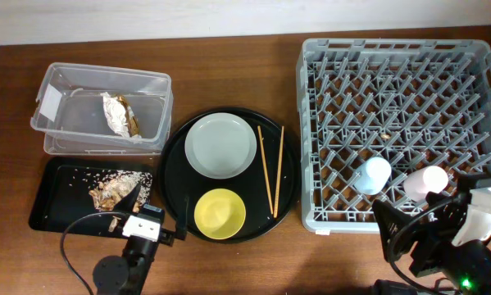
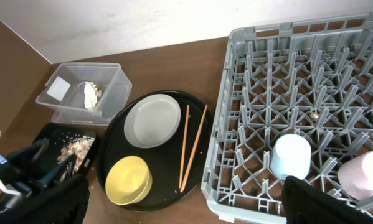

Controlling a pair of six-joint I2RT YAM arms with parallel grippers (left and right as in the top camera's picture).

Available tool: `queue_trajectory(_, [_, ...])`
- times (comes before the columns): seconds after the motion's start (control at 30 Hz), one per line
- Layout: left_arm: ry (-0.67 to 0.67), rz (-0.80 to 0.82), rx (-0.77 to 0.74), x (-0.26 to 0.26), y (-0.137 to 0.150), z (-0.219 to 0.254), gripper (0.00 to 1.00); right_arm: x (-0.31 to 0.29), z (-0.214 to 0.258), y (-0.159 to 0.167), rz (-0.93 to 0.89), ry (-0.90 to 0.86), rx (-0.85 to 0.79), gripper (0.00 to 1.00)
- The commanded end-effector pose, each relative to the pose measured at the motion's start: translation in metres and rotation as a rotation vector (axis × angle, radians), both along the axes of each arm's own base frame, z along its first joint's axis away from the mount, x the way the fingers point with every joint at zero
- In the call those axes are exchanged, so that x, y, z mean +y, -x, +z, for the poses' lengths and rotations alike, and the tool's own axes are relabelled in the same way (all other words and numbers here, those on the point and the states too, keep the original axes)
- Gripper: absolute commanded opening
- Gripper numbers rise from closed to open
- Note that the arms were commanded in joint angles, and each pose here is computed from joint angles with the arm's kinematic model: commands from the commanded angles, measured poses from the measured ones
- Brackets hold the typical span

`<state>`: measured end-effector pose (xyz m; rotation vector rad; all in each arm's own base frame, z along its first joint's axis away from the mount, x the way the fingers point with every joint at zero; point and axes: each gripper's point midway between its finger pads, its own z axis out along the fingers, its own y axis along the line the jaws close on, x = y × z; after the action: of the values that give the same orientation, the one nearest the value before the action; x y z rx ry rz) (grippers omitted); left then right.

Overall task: Sort waste into correct bins and load items into the dishwasher rack
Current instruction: 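Grasp the yellow bowl with the right gripper and place it in the rack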

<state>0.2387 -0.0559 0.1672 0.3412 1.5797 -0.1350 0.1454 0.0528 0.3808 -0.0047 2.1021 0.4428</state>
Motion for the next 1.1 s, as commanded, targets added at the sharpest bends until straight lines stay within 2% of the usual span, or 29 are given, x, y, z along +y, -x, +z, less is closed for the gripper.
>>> queue_trajectory(0.0, [-0.011,-0.013,-0.005,-0.001,0.001,-0.002,0.99,0.002,0.002,0.001,0.015,0.008,-0.013,0.99])
queue_trajectory(0.4, [-0.011,-0.01,0.006,-0.001,0.001,-0.005,0.99,0.004,0.002,0.002,0.03,0.003,-0.011,0.99])
queue_trajectory(0.47, [-0.011,-0.01,0.006,-0.001,0.001,-0.005,0.99,0.013,0.011,0.0,0.084,-0.022,-0.048,0.99])
queue_trajectory(0.53, [-0.011,-0.01,0.006,-0.001,0.001,-0.005,0.99,0.051,0.015,0.008,0.344,-0.136,-0.044,0.99])
queue_trajectory(0.63, [-0.011,-0.01,0.006,-0.001,0.001,-0.005,0.99,0.04,-0.07,-0.007,0.259,-0.243,0.361,0.99])
queue_trajectory(0.67, [-0.011,-0.01,0.007,-0.001,0.001,-0.005,0.99,0.038,-0.085,-0.01,0.248,-0.248,0.411,0.99])
queue_trajectory(0.77, [-0.011,-0.01,0.006,-0.001,0.001,-0.005,0.99,0.043,-0.136,-0.021,0.27,-0.238,0.531,0.98])
queue_trajectory(0.87, [-0.011,-0.01,0.006,-0.001,0.001,-0.005,0.99,0.056,-0.161,-0.035,0.327,-0.112,0.597,0.98])
queue_trajectory(0.97, [-0.011,-0.01,0.007,-0.001,0.001,-0.005,0.99,0.109,-0.209,-0.057,0.333,0.054,0.743,0.99])
queue_trajectory(1.07, [-0.011,-0.01,0.007,-0.001,0.001,-0.005,0.99,0.178,-0.238,-0.066,0.432,0.12,0.716,0.99])
